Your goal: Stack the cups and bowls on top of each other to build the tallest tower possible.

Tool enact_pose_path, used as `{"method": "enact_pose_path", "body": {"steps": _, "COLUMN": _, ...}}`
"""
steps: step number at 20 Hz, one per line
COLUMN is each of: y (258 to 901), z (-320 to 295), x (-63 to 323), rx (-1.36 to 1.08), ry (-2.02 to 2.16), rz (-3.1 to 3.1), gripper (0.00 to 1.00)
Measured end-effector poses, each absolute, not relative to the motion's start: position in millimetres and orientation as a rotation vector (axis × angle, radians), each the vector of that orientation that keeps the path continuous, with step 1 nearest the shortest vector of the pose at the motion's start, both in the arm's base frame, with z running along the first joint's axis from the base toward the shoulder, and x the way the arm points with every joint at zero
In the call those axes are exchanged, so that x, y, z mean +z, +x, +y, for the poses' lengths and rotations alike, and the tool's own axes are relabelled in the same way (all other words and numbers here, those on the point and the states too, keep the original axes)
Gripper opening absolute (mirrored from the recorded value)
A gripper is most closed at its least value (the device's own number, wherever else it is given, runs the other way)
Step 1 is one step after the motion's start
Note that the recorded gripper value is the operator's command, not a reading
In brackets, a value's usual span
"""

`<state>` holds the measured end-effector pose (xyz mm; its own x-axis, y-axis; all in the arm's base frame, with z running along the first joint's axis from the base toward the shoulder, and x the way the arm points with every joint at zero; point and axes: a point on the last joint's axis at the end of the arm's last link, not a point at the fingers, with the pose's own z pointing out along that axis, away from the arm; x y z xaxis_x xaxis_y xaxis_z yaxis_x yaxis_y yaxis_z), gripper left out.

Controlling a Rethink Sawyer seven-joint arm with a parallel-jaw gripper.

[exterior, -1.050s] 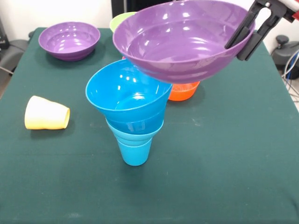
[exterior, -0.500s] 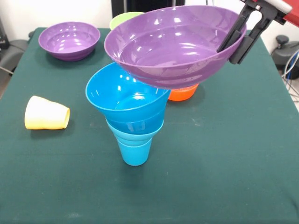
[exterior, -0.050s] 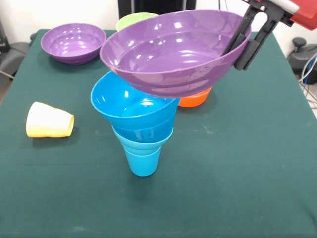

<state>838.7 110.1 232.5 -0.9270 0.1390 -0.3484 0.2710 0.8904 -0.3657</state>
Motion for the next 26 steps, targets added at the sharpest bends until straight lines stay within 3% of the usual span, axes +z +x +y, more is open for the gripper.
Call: {"method": "enact_pose_path", "body": {"steps": 26, "y": 835, "z": 77, "x": 220, "rx": -0.659, "ry": 0.277, "rz": 2.75, "gripper": 0.0}}
